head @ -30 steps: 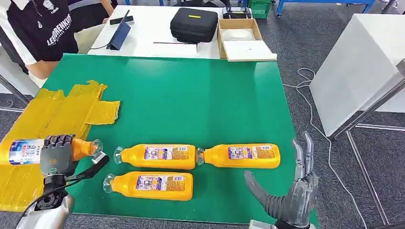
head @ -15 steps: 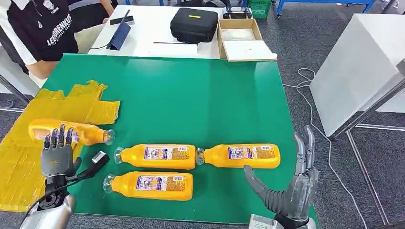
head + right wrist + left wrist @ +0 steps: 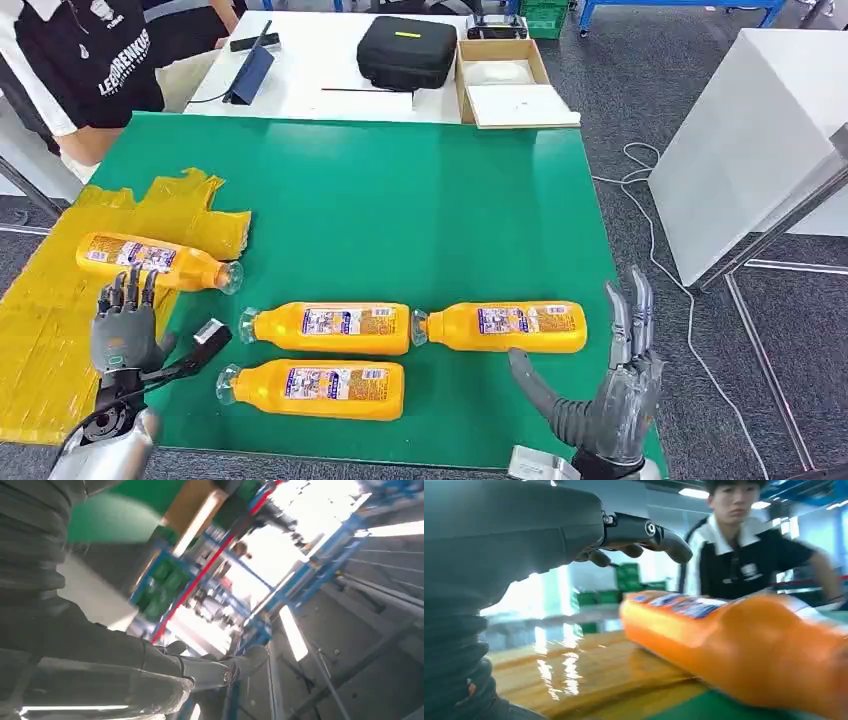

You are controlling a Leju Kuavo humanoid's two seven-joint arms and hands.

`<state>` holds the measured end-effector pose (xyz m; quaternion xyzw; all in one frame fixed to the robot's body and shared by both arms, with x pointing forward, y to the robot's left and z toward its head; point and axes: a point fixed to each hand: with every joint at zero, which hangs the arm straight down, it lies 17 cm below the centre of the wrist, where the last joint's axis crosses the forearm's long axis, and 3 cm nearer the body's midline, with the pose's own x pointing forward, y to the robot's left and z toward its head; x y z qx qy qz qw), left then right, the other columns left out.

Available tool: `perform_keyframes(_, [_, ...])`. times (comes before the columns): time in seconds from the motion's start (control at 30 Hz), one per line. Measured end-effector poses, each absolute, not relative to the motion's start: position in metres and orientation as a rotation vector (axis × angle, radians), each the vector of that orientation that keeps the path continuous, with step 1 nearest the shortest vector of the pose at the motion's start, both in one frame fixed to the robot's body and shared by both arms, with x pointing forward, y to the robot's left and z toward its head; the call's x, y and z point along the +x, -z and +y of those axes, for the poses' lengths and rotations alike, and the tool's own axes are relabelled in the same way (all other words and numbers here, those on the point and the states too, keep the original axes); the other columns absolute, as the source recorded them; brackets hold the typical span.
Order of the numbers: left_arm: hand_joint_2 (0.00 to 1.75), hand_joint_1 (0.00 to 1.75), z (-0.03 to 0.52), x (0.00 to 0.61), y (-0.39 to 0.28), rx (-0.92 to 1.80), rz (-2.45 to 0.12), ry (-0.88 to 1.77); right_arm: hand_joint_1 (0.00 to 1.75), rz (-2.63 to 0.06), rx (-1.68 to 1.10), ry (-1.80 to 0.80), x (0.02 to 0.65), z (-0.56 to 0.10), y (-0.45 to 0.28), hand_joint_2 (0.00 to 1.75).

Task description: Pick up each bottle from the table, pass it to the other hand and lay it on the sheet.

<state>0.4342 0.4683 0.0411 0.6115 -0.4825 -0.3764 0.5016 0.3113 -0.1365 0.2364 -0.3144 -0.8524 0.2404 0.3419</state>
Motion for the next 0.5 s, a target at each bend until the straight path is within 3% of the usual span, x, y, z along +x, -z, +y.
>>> perform_keyframes(0.23, [1.75, 0.00, 0.409, 0.452, -0.096, 1.347, -1.592, 0.654, 0.00, -1.927, -1.100, -0.892, 0.355, -0.163, -0.207, 1.75])
perform_keyframes(0.5, [1.75, 0.00, 0.385, 0.460, -0.134, 1.317, -1.700, 0.415, 0.00, -1.817, -1.177, -0.977, 0.377, -0.186, -0.195, 1.75])
